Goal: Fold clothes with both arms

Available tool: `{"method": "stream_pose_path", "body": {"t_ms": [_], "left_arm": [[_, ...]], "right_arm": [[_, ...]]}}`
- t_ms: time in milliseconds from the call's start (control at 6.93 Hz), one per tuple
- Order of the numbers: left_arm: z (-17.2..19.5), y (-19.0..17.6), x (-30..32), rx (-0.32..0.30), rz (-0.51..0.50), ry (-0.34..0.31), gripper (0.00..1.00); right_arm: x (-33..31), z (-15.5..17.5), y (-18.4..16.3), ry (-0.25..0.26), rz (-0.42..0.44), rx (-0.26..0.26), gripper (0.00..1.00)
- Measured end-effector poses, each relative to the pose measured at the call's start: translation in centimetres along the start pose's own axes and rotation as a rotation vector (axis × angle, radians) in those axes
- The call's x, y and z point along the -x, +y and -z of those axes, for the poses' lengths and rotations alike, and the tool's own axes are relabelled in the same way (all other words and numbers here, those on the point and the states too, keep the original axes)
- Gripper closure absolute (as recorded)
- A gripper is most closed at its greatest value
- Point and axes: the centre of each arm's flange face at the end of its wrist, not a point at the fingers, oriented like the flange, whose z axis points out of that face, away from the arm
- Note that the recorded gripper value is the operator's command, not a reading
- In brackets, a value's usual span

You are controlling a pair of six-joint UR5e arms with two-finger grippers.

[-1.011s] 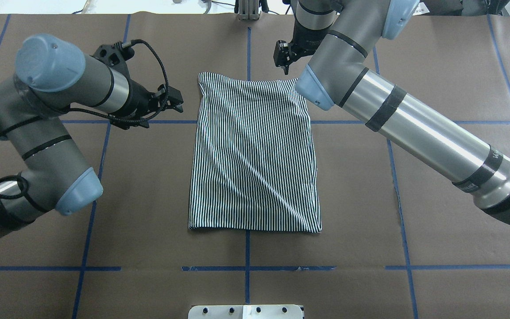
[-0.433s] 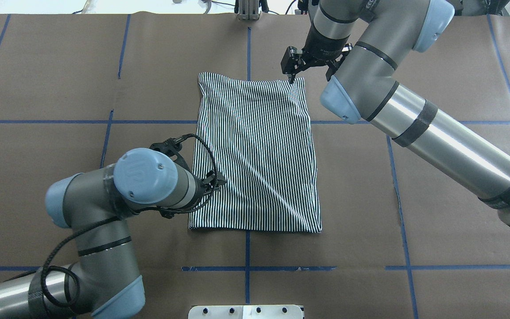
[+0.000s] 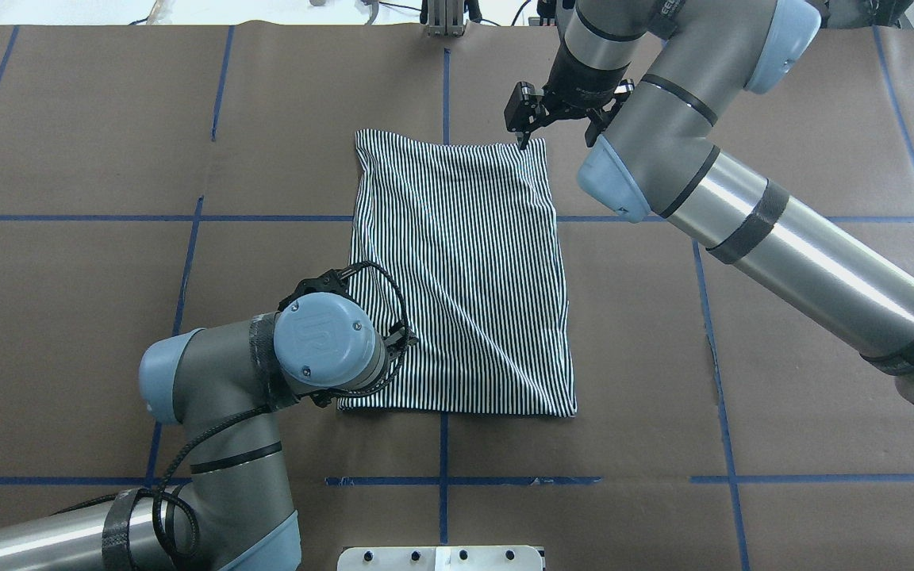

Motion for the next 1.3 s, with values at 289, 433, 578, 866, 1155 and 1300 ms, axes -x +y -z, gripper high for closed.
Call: {"method": "stream_pose_path", "body": {"t_ms": [289,433,578,866,1155,1300], "left_arm": [[-1.6,0.8,1.3,-0.012,-0.01,-0.043,0.11],[-2.1,1.3,1.8,-0.01,-0.018,-0.055,0.17],[-2.4,1.7,2.1,-0.008,-0.023,-0.063,0.25],[-2.3,1.9,2.2,-0.006,-0.027,-0.066,0.29],[-1.9,1.9,2.1,-0.004,-0.03,-0.06,0.33],[-1.9,1.9,2.1,-0.004,-0.03,-0.059,0.35]], "right_arm": [[-0.1,-0.1,0.1,-0.008,-0.003,-0.007,0.0],[-0.5,-0.4,0.1,-0.015,-0.002,-0.014,0.0],[-0.8,-0.5,0.1,-0.02,-0.004,-0.019,0.0],[-1.3,0.0,-0.1,-0.038,-0.013,-0.012,0.0],[-1.6,0.4,-0.3,-0.048,-0.019,-0.004,0.0],[-1.6,0.4,-0.3,-0.049,-0.02,-0.003,0.0]]}}
